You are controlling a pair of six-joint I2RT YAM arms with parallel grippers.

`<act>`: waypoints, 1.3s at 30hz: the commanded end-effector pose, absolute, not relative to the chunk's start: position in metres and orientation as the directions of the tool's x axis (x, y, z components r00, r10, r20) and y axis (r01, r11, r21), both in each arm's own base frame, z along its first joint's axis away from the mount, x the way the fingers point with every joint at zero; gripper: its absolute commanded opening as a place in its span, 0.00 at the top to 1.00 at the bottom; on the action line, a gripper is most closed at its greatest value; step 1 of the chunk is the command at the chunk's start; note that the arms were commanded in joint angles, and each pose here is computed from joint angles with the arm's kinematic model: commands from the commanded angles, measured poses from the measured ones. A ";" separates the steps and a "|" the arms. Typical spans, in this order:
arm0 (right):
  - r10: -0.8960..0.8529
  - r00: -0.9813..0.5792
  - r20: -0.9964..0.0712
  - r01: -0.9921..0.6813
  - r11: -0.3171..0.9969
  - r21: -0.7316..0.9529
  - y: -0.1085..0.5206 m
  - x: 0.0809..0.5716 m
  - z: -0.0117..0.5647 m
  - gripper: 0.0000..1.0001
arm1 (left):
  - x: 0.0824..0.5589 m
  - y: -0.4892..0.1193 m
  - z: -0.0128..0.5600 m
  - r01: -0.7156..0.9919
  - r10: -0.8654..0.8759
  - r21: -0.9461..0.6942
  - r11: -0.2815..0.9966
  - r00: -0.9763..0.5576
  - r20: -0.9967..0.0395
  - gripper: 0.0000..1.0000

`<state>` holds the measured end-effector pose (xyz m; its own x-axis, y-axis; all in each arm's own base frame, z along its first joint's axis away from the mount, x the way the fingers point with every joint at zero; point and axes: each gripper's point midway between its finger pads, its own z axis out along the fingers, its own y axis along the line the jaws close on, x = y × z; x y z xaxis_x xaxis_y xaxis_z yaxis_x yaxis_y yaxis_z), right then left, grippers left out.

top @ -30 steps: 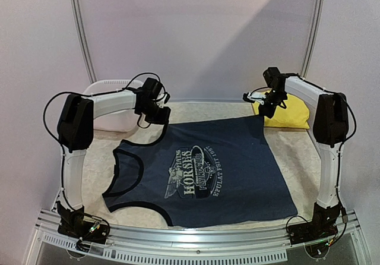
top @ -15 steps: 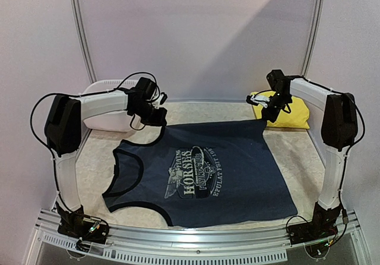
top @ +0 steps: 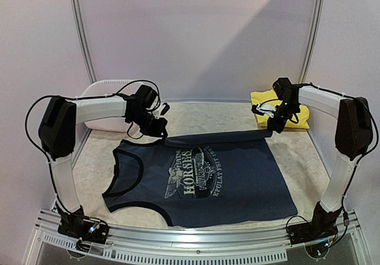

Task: Fold and stack the mixed laundry pile
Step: Fold the flattened tank top at the center of the board.

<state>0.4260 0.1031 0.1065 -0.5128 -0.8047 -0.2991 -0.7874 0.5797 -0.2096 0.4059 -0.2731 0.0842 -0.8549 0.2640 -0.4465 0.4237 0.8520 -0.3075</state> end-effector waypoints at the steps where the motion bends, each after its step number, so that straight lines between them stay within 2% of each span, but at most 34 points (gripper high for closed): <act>1: -0.791 -0.527 -0.311 -0.781 0.595 -0.191 0.103 0.411 0.103 1.00 | 0.379 -0.275 0.080 0.468 0.333 -0.294 0.833 -0.849 -0.409 1.00; 13: -0.784 -0.550 -0.286 -0.787 0.602 -0.138 0.098 0.377 0.082 1.00 | 0.360 -0.272 0.057 0.563 0.491 -0.138 0.815 -0.798 -0.350 1.00; 21: -0.778 -0.549 -0.306 -0.780 0.608 -0.148 0.097 0.366 0.090 1.00 | 0.364 -0.280 0.061 0.629 0.552 -0.067 0.775 -0.725 -0.411 1.00; 33: -0.771 -0.566 -0.291 -0.777 0.617 -0.125 0.095 0.358 0.075 1.00 | 0.346 -0.290 0.084 0.675 0.563 -0.032 0.737 -0.640 -0.524 1.00; 39: -0.776 -0.568 -0.274 -0.782 0.613 -0.115 0.093 0.349 0.070 1.00 | 0.339 -0.293 0.084 0.686 0.577 -0.045 0.726 -0.643 -0.503 1.00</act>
